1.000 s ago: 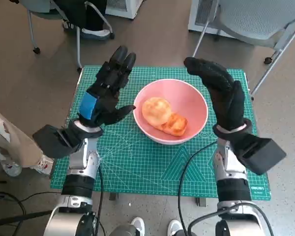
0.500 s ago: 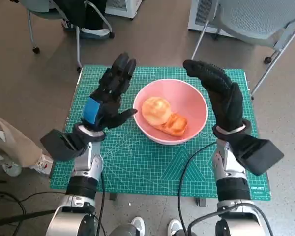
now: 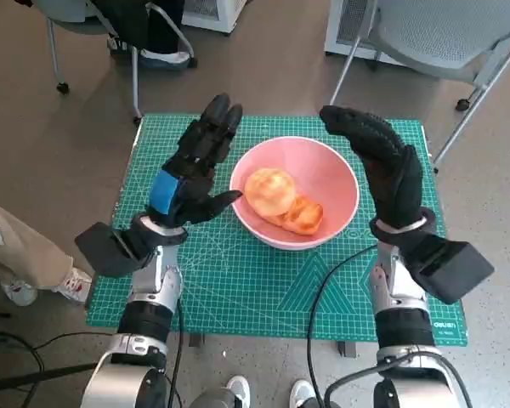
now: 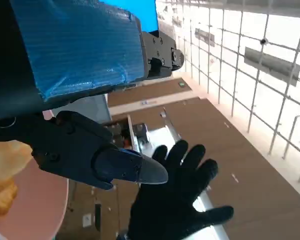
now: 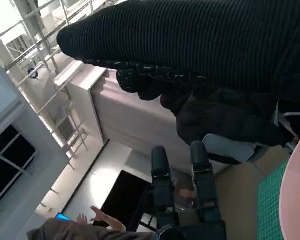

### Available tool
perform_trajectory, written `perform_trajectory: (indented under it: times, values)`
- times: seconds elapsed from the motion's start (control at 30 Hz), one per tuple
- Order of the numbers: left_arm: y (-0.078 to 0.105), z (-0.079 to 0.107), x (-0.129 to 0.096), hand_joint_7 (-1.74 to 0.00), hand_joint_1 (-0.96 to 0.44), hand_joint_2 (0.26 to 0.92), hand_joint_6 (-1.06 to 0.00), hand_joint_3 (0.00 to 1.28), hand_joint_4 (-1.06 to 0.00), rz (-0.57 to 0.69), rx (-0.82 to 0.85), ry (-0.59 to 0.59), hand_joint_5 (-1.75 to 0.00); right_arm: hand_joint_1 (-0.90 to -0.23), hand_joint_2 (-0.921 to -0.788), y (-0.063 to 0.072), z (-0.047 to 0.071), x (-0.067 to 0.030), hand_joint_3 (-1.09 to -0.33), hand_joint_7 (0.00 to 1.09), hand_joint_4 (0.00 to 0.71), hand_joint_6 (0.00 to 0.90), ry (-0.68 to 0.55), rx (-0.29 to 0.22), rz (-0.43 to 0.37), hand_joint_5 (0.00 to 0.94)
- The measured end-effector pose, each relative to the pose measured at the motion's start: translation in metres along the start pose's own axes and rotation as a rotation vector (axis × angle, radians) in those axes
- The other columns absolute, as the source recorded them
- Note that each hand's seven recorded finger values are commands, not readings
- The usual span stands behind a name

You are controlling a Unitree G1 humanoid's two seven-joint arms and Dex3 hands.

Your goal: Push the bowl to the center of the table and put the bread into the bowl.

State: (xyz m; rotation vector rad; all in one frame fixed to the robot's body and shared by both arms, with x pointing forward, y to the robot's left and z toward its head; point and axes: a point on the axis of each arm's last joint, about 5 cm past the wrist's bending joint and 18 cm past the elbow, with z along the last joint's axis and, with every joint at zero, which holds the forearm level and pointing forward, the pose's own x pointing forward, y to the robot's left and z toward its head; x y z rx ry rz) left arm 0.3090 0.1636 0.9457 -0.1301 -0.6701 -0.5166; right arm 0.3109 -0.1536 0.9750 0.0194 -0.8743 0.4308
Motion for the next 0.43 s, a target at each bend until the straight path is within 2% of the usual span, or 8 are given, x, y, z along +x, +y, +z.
perform_trajectory:
  times: [0.43]
  values:
    - [0.0043, -0.0021, 0.0015, -0.02, -0.65, 0.921, -0.18, 0.17, -0.03, -0.007, -0.024, 0.004, 0.0, -0.688, -0.921, -0.0024, -0.0016, -0.0013, -0.79, 0.49, 0.167, 0.016, 0.015, -0.008, -0.004, 0.0]
